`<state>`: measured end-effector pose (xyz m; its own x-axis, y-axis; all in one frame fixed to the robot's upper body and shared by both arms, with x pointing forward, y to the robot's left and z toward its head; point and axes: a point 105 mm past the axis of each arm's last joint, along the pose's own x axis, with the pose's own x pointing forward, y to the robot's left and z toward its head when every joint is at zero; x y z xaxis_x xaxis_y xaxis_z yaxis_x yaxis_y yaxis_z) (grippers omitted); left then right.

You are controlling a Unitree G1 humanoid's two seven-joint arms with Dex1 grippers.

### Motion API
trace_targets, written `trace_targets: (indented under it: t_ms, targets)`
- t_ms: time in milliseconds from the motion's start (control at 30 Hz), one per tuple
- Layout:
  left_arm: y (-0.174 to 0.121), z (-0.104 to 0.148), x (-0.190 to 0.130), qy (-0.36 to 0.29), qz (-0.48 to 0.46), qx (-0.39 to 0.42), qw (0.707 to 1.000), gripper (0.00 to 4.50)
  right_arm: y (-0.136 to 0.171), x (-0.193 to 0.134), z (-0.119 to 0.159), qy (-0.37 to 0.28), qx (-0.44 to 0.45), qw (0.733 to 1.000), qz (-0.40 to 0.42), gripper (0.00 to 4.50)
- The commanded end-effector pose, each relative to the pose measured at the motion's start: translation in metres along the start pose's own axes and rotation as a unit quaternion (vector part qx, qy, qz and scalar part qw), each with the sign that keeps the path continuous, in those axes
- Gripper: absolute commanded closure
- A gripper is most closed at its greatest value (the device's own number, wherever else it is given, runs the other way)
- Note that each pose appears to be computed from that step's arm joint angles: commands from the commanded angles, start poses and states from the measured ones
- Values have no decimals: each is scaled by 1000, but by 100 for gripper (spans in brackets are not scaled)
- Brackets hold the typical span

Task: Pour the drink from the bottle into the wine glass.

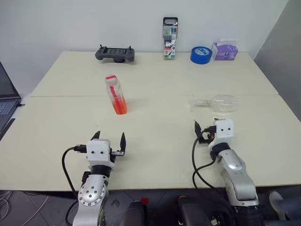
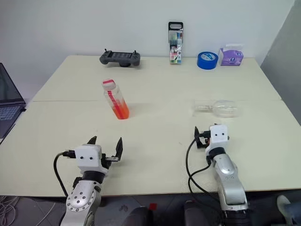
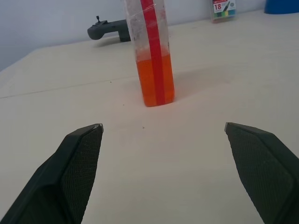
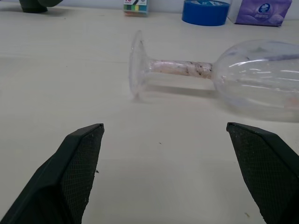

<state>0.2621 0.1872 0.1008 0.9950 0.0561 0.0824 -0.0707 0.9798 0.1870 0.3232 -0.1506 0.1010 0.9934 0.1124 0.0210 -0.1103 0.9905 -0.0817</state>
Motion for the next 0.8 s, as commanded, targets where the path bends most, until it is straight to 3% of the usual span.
trace_targets:
  t_ms: [33,233,400,500,667,800]
  targets:
    - [2,17,3,-30,17,12,999,4,1,0,25,-45,-6,999,-3,0]
    - [-1,13,-3,-30,5,-36,999,4,7,3,38,-63,-15,998,19,0]
    - [-7,13,6,-21,-11,-57,998,4,66,7,75,-98,-5,978,186,0]
    - [-12,25,26,-33,-6,-82,996,4,91,10,102,-118,9,954,276,0]
    - [-18,40,45,-43,-16,-98,994,4,88,21,127,-127,4,941,312,0]
    - [-2,49,58,-49,21,-99,994,4,93,18,128,-99,-27,923,372,0]
